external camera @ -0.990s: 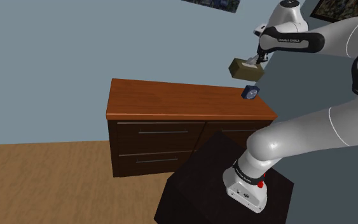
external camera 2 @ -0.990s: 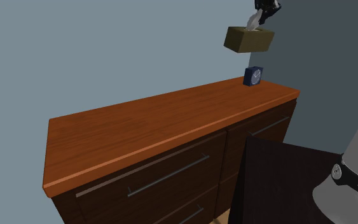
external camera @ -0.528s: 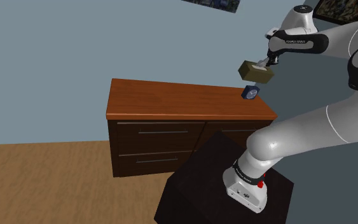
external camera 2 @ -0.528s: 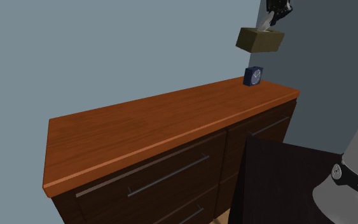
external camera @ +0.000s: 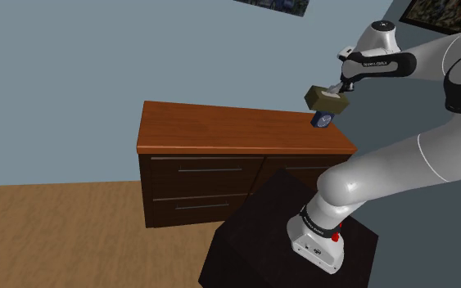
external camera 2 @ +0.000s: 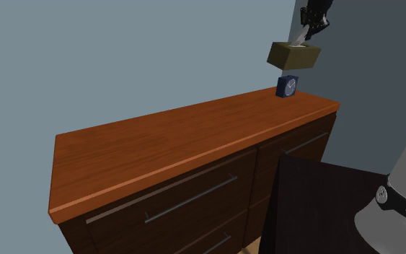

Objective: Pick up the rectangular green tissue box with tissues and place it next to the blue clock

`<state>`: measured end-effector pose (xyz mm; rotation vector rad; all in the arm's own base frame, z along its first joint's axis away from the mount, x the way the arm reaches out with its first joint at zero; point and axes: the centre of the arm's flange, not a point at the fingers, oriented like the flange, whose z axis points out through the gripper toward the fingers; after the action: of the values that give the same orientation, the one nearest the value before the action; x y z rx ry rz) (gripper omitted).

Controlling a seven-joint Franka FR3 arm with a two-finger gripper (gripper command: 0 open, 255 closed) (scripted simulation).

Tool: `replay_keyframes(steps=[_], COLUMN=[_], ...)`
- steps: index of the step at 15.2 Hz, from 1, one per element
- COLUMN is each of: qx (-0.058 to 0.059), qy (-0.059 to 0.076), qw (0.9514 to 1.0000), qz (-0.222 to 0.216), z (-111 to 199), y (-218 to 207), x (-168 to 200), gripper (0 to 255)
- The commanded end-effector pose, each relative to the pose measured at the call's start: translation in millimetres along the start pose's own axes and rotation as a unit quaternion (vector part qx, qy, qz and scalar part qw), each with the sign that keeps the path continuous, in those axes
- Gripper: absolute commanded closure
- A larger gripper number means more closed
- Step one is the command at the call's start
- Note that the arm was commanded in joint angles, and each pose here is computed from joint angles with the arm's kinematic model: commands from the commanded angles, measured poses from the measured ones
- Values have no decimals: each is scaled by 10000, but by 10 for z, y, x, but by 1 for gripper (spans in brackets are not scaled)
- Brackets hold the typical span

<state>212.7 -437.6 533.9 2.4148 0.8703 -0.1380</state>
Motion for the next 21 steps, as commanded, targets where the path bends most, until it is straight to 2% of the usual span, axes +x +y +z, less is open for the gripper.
replay_keyframes(steps=[1, 21], qx=[-3, -3], qy=[1, 1], qw=[10000, 10000], qz=[0, 0], z=[86, 969], y=[-52, -553], x=[34, 326], gripper=[255, 255])
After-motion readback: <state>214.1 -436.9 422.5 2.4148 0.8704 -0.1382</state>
